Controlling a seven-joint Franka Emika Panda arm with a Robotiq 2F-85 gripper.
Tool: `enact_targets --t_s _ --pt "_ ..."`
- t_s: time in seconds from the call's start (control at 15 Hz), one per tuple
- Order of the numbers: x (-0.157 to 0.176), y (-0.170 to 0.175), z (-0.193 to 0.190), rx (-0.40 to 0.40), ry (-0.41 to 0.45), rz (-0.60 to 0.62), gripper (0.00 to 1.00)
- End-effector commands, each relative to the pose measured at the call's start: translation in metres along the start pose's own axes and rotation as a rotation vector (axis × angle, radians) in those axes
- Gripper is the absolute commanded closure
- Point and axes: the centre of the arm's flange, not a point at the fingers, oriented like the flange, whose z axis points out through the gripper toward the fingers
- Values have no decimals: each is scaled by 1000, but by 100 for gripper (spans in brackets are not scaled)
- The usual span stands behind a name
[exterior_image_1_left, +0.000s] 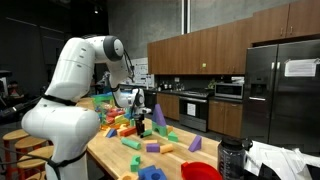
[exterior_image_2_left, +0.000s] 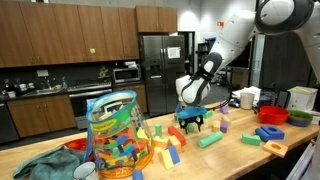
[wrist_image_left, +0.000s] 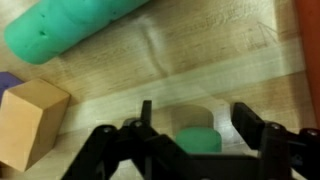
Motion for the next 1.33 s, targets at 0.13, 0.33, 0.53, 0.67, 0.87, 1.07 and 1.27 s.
enact_targets --t_s 0.13,0.33,0.53,0.67,0.87,1.07,1.27 --pt "-13 20 7 -15 -34 6 14" --pt "-15 21 8 -17 -40 3 40" --pt "-16 19 7 -14 -41 0 47" --pt "-17 18 7 -13 -41 -4 60" --pt "-19 15 5 -7 -42 -14 85" --pt "-21 12 7 10 -49 -37 100" --pt "-19 11 9 48 -46 -47 100"
